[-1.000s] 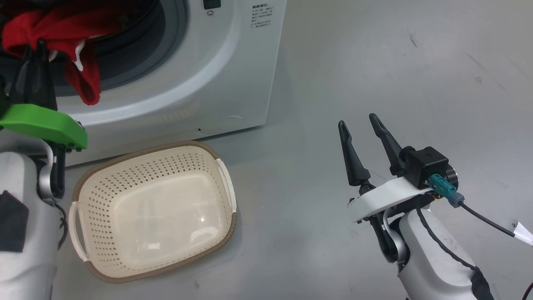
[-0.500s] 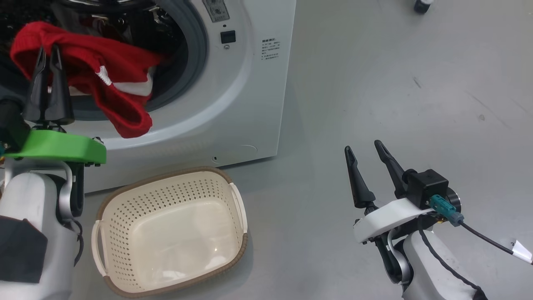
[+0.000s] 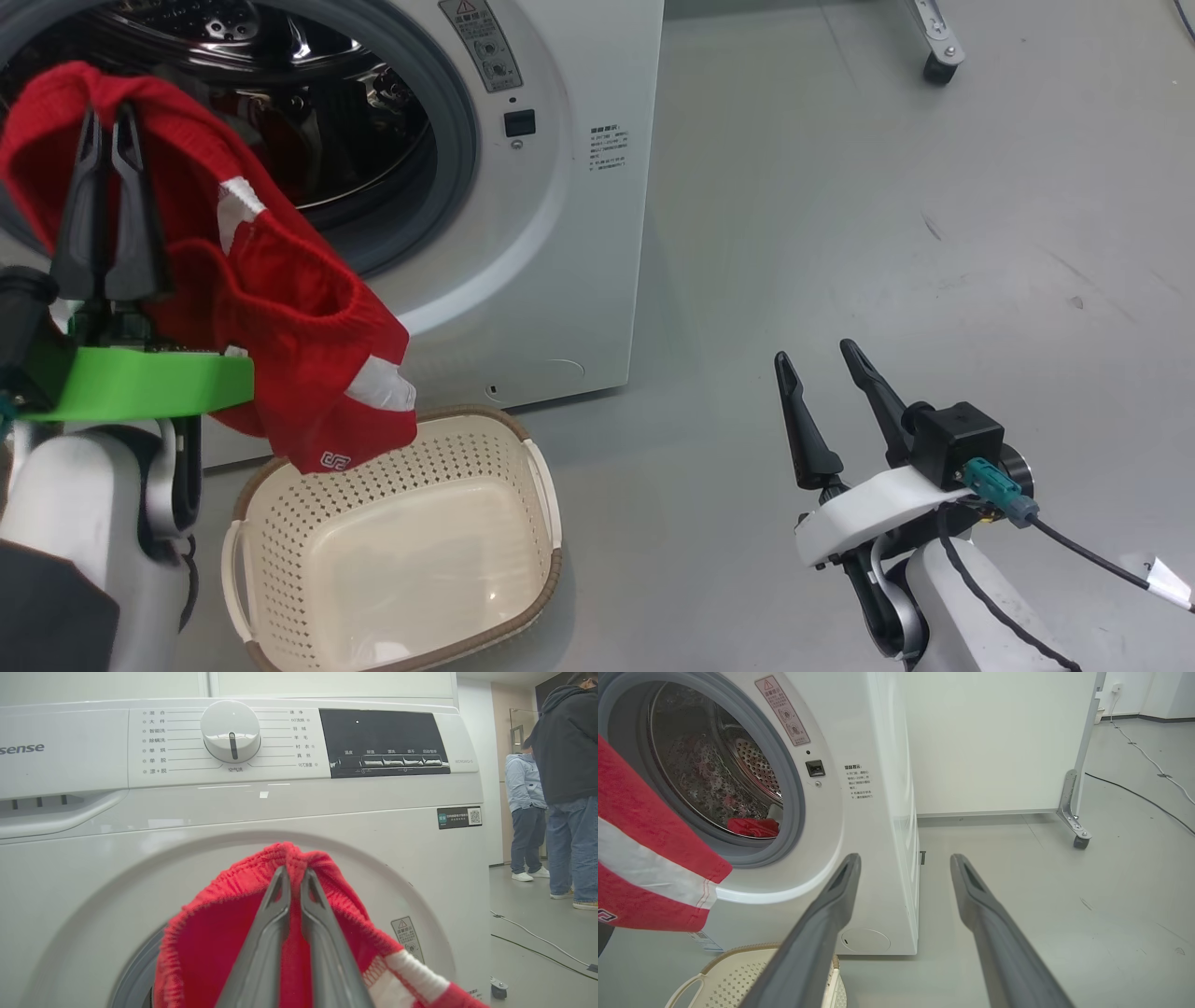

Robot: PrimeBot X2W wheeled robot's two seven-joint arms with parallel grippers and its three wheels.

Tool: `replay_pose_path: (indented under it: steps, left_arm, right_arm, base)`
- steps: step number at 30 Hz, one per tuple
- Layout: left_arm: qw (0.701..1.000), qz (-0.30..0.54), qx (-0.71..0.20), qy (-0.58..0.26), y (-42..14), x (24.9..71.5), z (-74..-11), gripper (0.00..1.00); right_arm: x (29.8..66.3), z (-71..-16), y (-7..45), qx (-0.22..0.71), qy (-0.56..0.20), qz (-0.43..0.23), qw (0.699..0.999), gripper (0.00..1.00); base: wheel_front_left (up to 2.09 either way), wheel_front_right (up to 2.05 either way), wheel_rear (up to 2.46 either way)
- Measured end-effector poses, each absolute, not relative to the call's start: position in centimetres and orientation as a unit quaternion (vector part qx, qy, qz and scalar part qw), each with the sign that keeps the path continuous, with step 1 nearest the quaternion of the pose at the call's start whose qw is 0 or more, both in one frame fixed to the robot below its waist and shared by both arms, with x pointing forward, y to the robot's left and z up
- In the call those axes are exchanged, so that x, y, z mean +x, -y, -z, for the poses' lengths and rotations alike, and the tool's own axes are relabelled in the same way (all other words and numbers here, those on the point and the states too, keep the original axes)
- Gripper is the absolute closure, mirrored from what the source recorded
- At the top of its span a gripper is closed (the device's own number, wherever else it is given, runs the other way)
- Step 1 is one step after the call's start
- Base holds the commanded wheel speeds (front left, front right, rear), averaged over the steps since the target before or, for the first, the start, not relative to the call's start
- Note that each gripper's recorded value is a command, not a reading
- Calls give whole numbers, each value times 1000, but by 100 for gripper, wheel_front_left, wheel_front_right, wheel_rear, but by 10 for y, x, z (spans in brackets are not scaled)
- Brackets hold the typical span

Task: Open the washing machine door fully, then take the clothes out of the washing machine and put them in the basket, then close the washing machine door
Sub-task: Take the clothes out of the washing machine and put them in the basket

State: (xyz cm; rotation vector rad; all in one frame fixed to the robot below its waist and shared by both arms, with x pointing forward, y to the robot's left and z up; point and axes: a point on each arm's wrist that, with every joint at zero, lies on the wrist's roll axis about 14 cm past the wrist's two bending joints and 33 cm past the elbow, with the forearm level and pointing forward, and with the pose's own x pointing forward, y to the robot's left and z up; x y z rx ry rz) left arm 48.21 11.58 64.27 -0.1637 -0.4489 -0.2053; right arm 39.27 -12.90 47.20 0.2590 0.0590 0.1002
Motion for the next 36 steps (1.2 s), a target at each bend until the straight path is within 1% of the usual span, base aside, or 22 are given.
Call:
replay_pose_path:
  steps: [2, 5, 12, 14, 19, 27, 36]
  left_arm:
    - [967, 101, -83, 217, -115, 477, -639, 100]
    - [974, 101, -86, 183, -113, 472, -618, 100]
    - [989, 92, -103, 45, -107, 447, -533, 100]
    - [989, 91, -117, 13, -102, 439, -514, 100]
    - [988, 88, -112, -57, -101, 423, -471, 100]
    - [981, 78, -118, -133, -98, 413, -421, 100]
    - [965, 63, -116, -224, -100, 406, -361, 100]
  right_arm:
    - [392, -473, 129, 129, -27, -50, 990, 0]
    - [392, -475, 130, 128, -25, -49, 990, 0]
    - [390, -477, 130, 127, -22, -52, 990, 0]
    - [390, -477, 133, 127, -21, -48, 990, 0]
    - [391, -476, 134, 128, -22, -46, 990, 0]
    - [394, -469, 136, 129, -31, -41, 990, 0]
    - [404, -460, 139, 133, -40, -37, 990, 0]
  base:
    - [0, 0, 0]
    - [0, 0, 0]
    - [0, 0, 0]
    - [0, 0, 0]
    - [0, 0, 0]
    - [0, 0, 0]
    - [0, 0, 0]
